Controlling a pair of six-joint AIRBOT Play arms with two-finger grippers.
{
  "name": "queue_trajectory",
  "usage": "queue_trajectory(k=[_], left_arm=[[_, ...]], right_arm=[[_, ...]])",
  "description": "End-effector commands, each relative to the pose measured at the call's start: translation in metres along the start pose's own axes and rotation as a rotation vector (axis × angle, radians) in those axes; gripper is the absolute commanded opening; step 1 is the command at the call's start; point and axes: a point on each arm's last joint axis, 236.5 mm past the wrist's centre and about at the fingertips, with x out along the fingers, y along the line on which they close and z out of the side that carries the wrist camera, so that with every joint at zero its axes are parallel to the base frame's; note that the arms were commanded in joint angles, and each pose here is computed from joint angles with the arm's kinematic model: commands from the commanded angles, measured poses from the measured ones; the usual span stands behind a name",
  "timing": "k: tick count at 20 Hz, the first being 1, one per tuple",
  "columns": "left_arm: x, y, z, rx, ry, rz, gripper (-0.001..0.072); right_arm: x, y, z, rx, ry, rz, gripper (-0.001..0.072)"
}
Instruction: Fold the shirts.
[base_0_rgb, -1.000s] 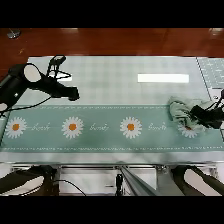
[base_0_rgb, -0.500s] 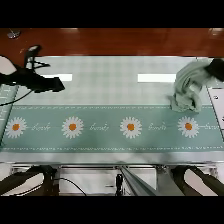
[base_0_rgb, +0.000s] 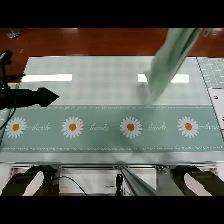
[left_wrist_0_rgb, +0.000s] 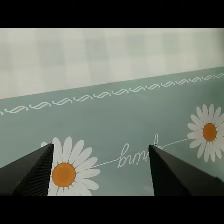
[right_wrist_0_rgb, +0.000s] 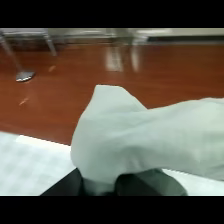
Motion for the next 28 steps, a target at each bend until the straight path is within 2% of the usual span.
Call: queue_trajectory(k=[1, 5, 11, 15, 16, 18, 19, 21, 23, 26, 28], left_arm=[[-0.014, -0.011, -0.002, 0.054, -0.069, -0.007, 0.0703], [-0.012, -0.01, 0.003, 0.03, -0.088, -0.006, 0.0703], [-0.008, -0.004, 0.008, 0.019, -0.098, 0.002, 0.0703], [-0.003, -0.001, 0.007, 0.008, -0.081, 0.001, 0.0703], [-0.001, 0.0, 0.006, 0.003, -0.075, 0.0, 0.0703], [0.005, -0.001, 0.004, -0.031, -0.056, -0.009, 0.0704], [0.009, -0.003, 0.002, -0.031, -0.042, -0.016, 0.0704], [0.017, -0.007, -0.002, -0.028, -0.011, -0.03, 0.0703], [0.022, -0.011, -0.012, -0.03, 0.038, -0.047, 0.0703], [0.027, -0.018, -0.051, -0.108, 0.223, -0.098, 0.0704], [0.038, -0.045, -0.096, -0.156, 0.407, -0.209, 0.0704]], right_arm=[[-0.016, 0.053, -0.002, -0.12, 0.047, 0.105, 0.0036], [0.019, 0.086, -0.088, -0.124, 0.329, 0.229, 0.0036], [0.113, 0.152, -0.328, 0.088, 0.796, 0.352, 0.0036], [0.139, 0.22, -0.426, 0.203, 0.953, 0.453, 0.0043], [0.146, 0.227, -0.436, 0.251, 0.965, 0.454, 0.0138], [0.154, 0.236, -0.439, 0.346, 0.964, 0.476, 0.0548], [0.154, 0.238, -0.427, 0.348, 0.948, 0.52, 0.0623], [0.15, 0.219, -0.387, 0.338, 0.938, 0.584, 0.0623], [0.144, 0.153, -0.333, 0.311, 0.883, 0.533, 0.0622], [0.117, 0.006, -0.291, 0.305, 0.783, 0.184, 0.0623], [0.083, -0.07, -0.297, 0.38, 0.742, -0.014, 0.0622]])
